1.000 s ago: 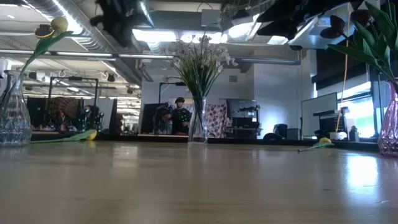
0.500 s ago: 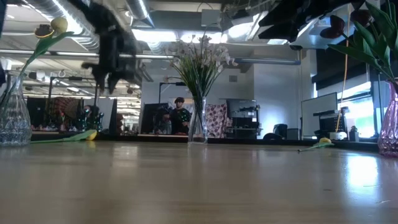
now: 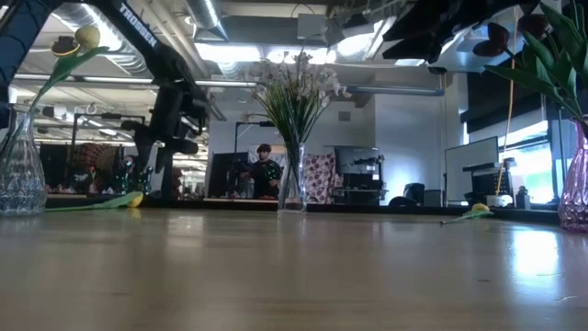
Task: Sort flowers into vase by color
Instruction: Put the left yellow flower into the bottom transparent vase
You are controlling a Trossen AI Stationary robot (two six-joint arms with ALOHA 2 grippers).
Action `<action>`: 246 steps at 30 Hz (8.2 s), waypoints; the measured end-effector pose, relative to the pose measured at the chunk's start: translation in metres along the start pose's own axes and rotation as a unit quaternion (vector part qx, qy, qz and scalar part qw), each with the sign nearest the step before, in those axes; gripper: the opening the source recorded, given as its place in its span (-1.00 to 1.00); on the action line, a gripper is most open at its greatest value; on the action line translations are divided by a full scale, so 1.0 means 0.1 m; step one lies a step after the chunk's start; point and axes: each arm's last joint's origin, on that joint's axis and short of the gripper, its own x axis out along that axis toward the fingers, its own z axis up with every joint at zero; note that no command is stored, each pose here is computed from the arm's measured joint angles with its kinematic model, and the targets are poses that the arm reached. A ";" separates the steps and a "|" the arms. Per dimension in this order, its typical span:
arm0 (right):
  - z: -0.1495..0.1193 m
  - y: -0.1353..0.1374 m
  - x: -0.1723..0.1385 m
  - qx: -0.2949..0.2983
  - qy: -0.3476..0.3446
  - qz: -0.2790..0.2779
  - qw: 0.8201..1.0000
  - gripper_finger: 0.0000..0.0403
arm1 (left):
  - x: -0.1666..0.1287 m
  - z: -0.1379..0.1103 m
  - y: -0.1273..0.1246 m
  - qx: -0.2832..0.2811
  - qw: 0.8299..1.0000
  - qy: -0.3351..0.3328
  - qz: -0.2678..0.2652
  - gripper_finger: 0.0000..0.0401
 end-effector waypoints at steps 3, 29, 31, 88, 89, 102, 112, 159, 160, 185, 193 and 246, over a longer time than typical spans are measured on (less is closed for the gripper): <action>-0.01 0.00 0.00 -0.008 0.004 0.000 1.000 0.37 | 0.06 0.05 -0.05 -0.018 1.000 -0.014 -0.004 -0.11; -0.26 0.00 -0.03 -0.027 0.135 0.004 0.991 0.37 | 0.84 -0.26 -0.38 -0.077 0.966 0.214 0.121 -0.24; -0.26 0.00 -0.04 -0.027 0.136 0.004 0.990 0.37 | 0.84 -0.26 -0.38 -0.070 0.967 0.214 0.120 -0.26; -0.23 -0.03 -0.03 0.103 0.113 -0.058 0.986 0.37 | -2.45 -2.75 1.78 0.263 0.644 -0.426 -0.578 -1.00; -0.22 -0.03 -0.03 0.107 0.107 -0.058 0.987 0.37 | -2.42 -2.76 1.83 0.265 0.643 -0.429 -0.576 -1.00; -0.09 -0.04 -0.01 0.119 0.039 -0.067 0.990 0.37 | -2.30 -2.78 1.99 0.288 0.633 -0.474 -0.541 -1.00; -0.09 -0.04 -0.01 0.119 0.039 -0.067 0.990 0.37 | -2.20 -2.78 1.99 0.300 0.674 -0.479 -0.476 -1.00; -0.09 -0.04 -0.01 0.123 0.036 -0.074 0.989 0.37 | -2.16 -2.75 2.06 0.316 0.691 -0.525 -0.384 -1.00; -0.09 -0.04 -0.01 0.123 0.036 -0.074 0.989 0.37 | -2.15 -2.75 2.06 0.319 0.693 -0.524 -0.379 -1.00; -0.04 -0.04 0.00 0.133 0.008 -0.072 0.988 0.37 | -2.09 -2.76 2.17 0.329 0.706 -0.517 -0.356 -1.00; -0.04 -0.04 0.00 0.133 0.008 -0.072 0.989 0.37 | -2.11 -2.76 2.15 0.326 0.700 -0.514 -0.374 -1.00; -0.03 -0.04 0.00 0.120 0.009 -0.072 0.990 0.37 | -1.94 -2.84 1.71 0.370 0.724 -0.421 -0.403 -1.00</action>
